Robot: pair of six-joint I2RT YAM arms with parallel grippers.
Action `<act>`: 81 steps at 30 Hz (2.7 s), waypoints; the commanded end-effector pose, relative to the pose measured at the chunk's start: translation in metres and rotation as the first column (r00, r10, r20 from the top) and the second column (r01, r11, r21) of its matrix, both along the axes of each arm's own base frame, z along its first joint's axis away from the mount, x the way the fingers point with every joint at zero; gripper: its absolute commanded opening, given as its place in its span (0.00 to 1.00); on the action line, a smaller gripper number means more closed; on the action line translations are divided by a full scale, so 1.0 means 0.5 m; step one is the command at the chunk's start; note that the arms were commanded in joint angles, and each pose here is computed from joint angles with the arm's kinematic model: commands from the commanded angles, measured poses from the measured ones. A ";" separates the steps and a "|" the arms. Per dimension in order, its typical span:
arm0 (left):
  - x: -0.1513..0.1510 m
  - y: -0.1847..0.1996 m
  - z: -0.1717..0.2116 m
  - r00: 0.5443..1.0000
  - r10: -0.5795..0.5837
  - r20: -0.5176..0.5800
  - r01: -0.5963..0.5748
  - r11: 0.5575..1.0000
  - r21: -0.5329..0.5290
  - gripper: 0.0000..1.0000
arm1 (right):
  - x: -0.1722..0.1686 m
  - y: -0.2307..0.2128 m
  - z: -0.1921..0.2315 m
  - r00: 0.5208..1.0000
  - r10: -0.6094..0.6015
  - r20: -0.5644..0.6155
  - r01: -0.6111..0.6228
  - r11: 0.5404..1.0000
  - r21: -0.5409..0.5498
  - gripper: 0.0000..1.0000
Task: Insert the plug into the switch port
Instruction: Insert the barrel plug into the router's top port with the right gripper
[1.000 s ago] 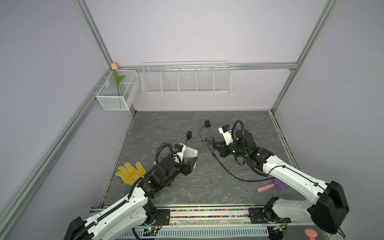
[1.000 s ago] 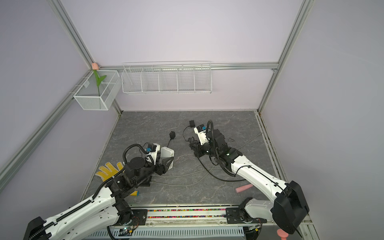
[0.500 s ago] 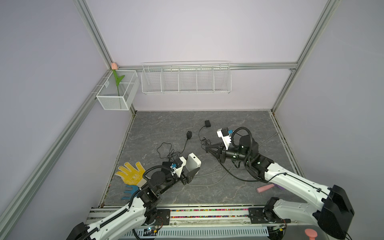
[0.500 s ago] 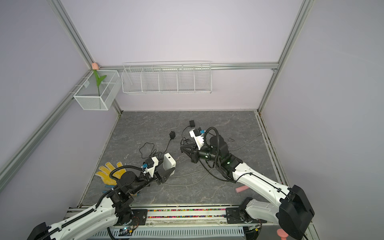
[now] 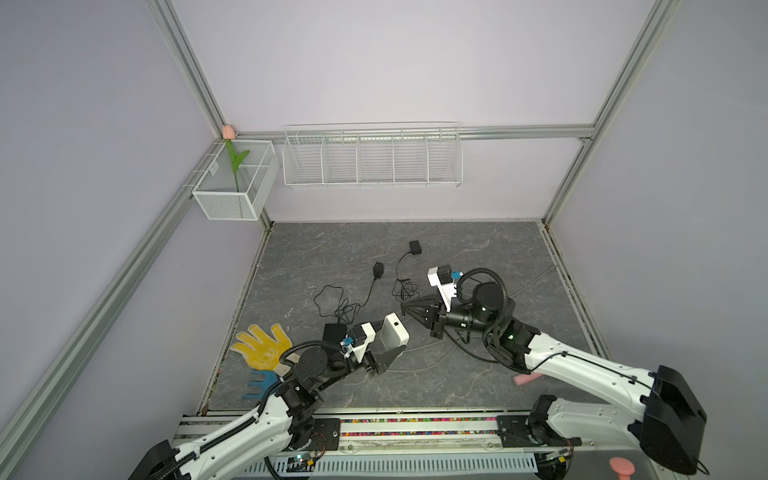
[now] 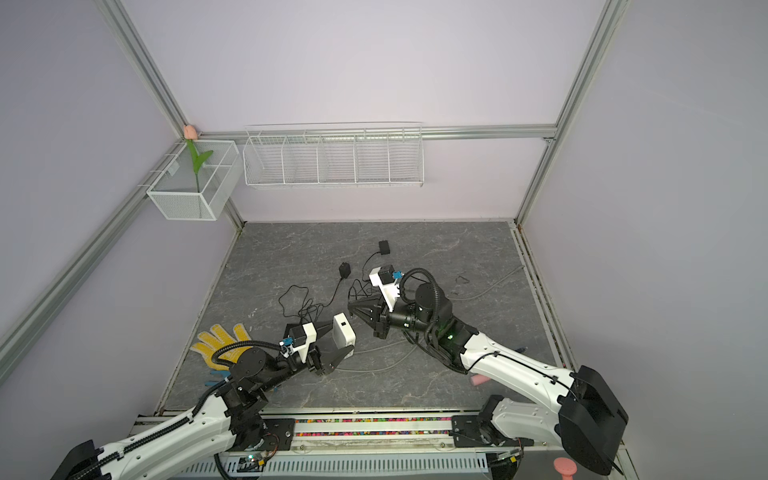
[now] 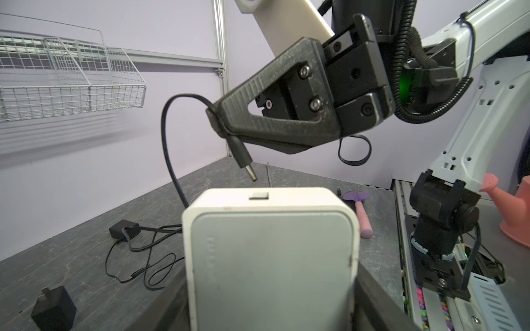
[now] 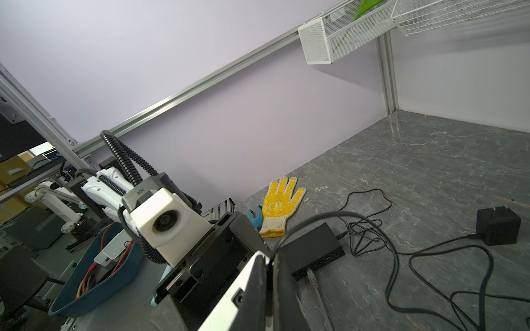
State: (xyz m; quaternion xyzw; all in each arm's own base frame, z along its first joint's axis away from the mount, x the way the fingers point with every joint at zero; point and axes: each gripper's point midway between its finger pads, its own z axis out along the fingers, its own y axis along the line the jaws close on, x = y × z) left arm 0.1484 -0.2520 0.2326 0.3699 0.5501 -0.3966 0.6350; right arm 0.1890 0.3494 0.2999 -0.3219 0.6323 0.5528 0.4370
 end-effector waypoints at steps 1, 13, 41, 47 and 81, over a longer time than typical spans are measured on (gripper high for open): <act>-0.015 -0.002 0.022 0.999 -0.027 0.040 0.028 0.999 -0.037 0.00 | -0.017 0.000 0.035 0.999 0.021 0.044 -0.024 0.997 0.067 0.06; -0.014 -0.003 0.020 0.999 -0.026 0.019 0.027 0.999 -0.040 0.00 | -0.039 0.007 0.040 0.997 0.039 0.060 -0.044 0.996 0.074 0.06; -0.016 -0.002 0.036 1.000 -0.025 0.001 0.025 0.997 -0.075 0.00 | -0.041 0.019 0.010 0.999 0.027 0.043 -0.030 0.998 0.063 0.07; -0.015 -0.002 0.036 1.000 -0.021 -0.005 0.020 0.997 -0.078 0.00 | -0.041 0.023 0.007 0.999 0.032 0.040 -0.034 0.997 0.065 0.07; -0.023 0.023 0.103 1.000 -0.012 0.001 0.011 0.972 -0.233 0.00 | -0.035 0.011 -0.087 1.000 -0.023 -0.002 0.023 0.998 -0.051 0.06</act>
